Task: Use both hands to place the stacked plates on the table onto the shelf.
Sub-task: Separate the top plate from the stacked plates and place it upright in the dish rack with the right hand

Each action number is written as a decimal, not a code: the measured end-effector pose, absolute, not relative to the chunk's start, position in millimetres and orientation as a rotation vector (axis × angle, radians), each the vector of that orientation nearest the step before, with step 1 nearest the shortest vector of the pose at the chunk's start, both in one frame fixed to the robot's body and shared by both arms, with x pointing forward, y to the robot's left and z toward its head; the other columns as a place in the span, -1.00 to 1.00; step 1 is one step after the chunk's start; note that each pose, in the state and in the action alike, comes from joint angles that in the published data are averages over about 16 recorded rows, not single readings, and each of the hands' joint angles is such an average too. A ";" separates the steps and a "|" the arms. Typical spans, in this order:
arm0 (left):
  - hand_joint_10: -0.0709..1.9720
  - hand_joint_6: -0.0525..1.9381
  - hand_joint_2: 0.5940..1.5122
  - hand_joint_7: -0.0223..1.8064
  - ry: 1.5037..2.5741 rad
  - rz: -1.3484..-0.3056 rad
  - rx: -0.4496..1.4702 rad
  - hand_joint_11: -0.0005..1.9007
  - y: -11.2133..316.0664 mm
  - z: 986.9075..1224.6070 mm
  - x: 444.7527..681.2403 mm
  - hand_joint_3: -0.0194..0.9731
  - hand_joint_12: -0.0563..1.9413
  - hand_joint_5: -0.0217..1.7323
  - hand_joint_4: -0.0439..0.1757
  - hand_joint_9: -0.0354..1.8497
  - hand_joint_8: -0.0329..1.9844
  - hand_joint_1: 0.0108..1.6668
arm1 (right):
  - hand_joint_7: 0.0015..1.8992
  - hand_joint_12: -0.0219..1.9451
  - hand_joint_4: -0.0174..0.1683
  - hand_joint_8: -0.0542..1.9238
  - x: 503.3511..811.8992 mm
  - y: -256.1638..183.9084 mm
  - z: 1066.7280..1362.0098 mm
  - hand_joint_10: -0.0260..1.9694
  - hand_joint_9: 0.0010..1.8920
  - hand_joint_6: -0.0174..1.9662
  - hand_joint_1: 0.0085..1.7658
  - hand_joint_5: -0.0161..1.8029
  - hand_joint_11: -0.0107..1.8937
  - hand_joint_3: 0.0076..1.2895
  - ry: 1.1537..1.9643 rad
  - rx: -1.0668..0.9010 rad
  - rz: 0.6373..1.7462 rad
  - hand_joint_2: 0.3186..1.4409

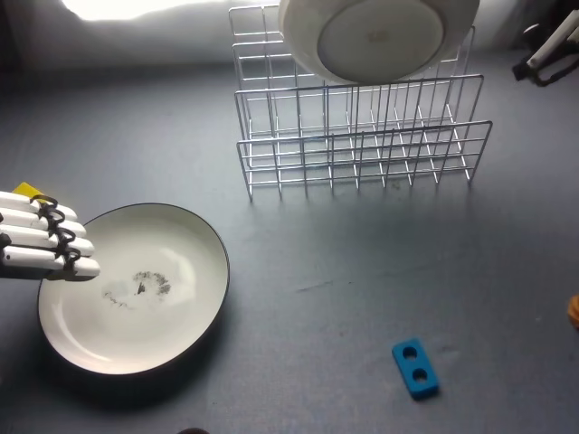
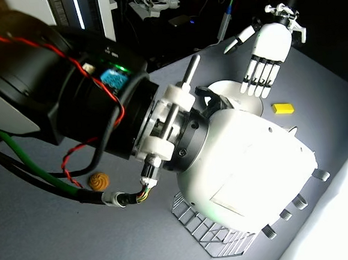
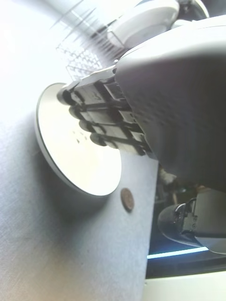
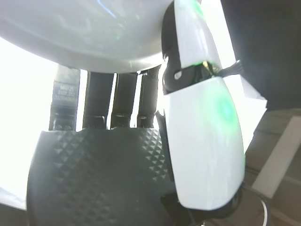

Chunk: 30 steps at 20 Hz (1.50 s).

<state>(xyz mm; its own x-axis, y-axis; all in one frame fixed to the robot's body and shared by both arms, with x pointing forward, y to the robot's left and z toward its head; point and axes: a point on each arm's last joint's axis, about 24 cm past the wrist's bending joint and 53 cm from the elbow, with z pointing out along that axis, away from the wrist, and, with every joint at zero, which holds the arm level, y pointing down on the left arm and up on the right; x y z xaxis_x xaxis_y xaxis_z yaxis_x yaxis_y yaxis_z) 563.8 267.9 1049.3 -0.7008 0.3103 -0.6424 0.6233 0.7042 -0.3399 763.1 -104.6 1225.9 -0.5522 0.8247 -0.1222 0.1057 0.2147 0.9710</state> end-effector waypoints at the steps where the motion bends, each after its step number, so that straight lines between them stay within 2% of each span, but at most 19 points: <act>1: -0.99 -0.93 -0.05 -0.96 2.356 -0.744 0.711 -0.98 268.3 1049.1 564.0 -0.92 -0.95 -0.96 -0.57 -0.94 -0.97 -1.00 | 0.16 0.07 -0.84 -0.14 763.8 -104.8 1223.7 -0.95 0.35 -0.10 0.44 0.07 -0.21 -0.99 1.829 0.868 1.387 0.25; 12: -0.99 -0.93 -0.05 -0.96 2.365 -0.725 0.704 -0.98 272.7 1046.9 565.3 -0.92 -0.95 -0.96 -0.56 -0.94 -0.97 -1.00 | 0.17 0.10 -0.83 -0.15 769.9 -110.5 1193.9 -0.95 0.35 -0.13 0.43 0.07 -0.19 -0.99 1.840 0.903 1.359 0.26; 16: -0.99 -0.93 -0.05 -0.96 2.370 -0.718 0.702 -0.98 274.5 1045.8 565.4 -0.92 -0.95 -0.96 -0.56 -0.94 -0.97 -1.00 | 0.17 0.11 -0.85 -0.16 769.6 -114.0 1183.2 -0.80 0.30 -0.15 0.44 0.07 -0.19 -0.99 1.847 0.908 1.345 0.26; 21: -0.99 -0.93 -0.05 -0.96 2.376 -0.709 0.700 -0.98 276.5 1044.3 565.5 -0.92 -0.95 -0.96 -0.56 -0.94 -0.97 -1.00 | 0.15 0.13 -0.86 -0.14 768.8 -116.7 1173.5 -0.75 0.26 -0.12 0.43 0.06 -0.22 -0.99 1.852 0.908 1.334 0.27; 28: -0.99 -0.93 -0.05 -0.96 2.388 -0.700 0.696 -0.98 278.3 1040.0 564.5 -0.92 -0.95 -0.96 -0.57 -0.94 -0.97 -1.00 | 0.12 0.21 -0.88 -0.46 768.2 -118.3 1165.3 -0.72 0.15 0.00 0.38 -0.03 -0.32 -0.99 1.853 0.906 1.328 0.37; 30: -0.99 -0.93 -0.05 -0.96 2.393 -0.698 0.693 -0.98 279.1 1038.4 564.0 -0.92 -0.95 -0.96 -0.57 -0.94 -0.97 -1.00 | 0.11 0.23 -0.88 -0.54 768.0 -118.3 1164.0 -0.77 0.12 -0.03 0.35 -0.05 -0.35 -0.99 1.852 0.905 1.328 0.40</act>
<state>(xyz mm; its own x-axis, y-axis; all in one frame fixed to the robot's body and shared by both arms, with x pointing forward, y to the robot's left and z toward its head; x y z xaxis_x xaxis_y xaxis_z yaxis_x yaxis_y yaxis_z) 564.0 279.1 1038.4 -0.7176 0.3166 -0.6204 0.6004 0.7326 -0.3206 768.0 -118.3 1164.0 -0.5305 0.8383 -0.1258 0.1497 0.2387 0.9595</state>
